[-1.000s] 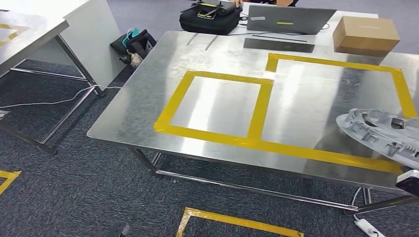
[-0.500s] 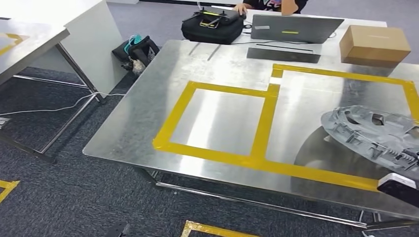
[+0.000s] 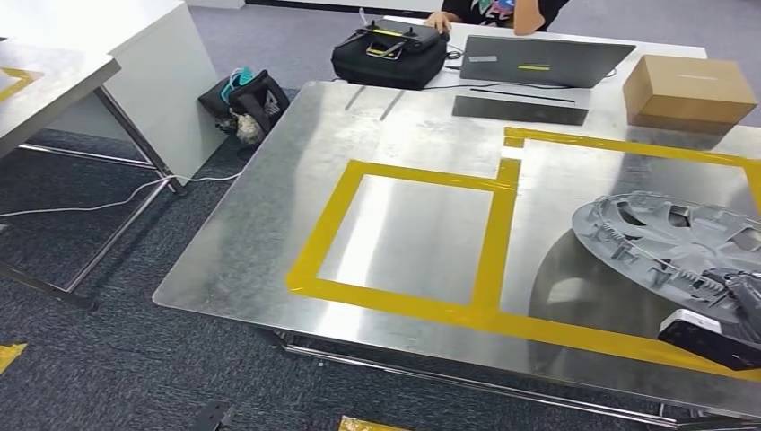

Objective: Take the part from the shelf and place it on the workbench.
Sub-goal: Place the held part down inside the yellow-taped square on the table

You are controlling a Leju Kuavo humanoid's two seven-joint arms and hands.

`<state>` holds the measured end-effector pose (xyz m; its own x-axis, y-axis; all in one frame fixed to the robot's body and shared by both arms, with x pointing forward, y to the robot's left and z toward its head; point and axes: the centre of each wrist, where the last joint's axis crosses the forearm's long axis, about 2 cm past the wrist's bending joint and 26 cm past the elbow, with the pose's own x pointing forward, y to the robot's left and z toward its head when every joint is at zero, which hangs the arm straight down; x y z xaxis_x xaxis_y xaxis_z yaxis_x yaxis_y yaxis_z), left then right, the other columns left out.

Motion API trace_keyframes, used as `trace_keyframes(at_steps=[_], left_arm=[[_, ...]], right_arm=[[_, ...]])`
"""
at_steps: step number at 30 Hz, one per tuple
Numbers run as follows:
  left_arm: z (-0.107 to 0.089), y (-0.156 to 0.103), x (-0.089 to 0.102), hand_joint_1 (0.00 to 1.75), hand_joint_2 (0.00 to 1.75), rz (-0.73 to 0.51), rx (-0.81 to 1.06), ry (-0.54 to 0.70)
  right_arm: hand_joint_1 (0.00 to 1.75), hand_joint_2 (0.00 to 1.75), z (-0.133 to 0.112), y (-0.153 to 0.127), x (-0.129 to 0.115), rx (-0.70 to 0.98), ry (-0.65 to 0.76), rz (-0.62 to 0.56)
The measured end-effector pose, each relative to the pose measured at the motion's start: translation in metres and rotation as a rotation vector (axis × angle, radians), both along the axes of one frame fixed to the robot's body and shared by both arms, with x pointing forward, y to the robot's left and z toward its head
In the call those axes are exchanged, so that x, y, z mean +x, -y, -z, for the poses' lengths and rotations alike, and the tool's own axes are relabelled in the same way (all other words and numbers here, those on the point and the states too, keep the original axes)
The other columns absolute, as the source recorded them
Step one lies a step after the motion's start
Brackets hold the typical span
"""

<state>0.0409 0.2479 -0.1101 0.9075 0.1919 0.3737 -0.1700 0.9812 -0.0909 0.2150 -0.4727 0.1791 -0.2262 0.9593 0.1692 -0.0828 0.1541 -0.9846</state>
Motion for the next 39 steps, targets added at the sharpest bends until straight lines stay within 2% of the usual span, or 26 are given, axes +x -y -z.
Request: trace_keyframes(at_steps=[7, 13, 24, 28, 32, 34, 38, 39], left_arm=[[0.0, 0.001, 0.002, 0.0, 1.75, 0.073, 0.008, 0.01], [-0.001, 0.001, 0.006, 0.0, 1.75, 0.197, 0.047, 0.045], [-0.001, -0.001, 0.006, 0.0, 1.75, 0.236, 0.046, 0.074], [0.0, -0.003, 0.006, 0.0, 1.75, 0.224, 0.043, 0.077], [0.0, -0.006, 0.006, 0.0, 1.75, 0.216, 0.049, 0.087], [0.0, -0.006, 0.006, 0.0, 1.75, 0.212, 0.051, 0.094], [0.0, -0.007, 0.007, 0.0, 0.0, 0.197, 0.055, 0.102], [0.0, -0.007, 0.007, 0.0, 0.0, 0.194, 0.057, 0.103]], right_arm=[[1.75, 1.75, 0.008, 0.0, 0.02, -0.078, -0.049, -0.035], [1.75, 1.75, 0.03, 0.009, 0.052, -0.209, -0.108, 0.058], [1.75, 1.75, 0.063, 0.015, 0.059, -0.264, -0.179, 0.139], [1.75, 1.75, 0.073, 0.025, 0.063, -0.246, -0.147, 0.104], [0.0, 1.75, 0.081, 0.029, 0.059, -0.208, -0.119, 0.049], [0.0, 1.75, 0.085, 0.027, 0.056, -0.194, -0.111, 0.031], [0.0, 1.75, 0.089, 0.018, 0.053, -0.183, -0.081, 0.015], [0.0, 1.75, 0.09, 0.015, 0.052, -0.18, -0.073, 0.013]])
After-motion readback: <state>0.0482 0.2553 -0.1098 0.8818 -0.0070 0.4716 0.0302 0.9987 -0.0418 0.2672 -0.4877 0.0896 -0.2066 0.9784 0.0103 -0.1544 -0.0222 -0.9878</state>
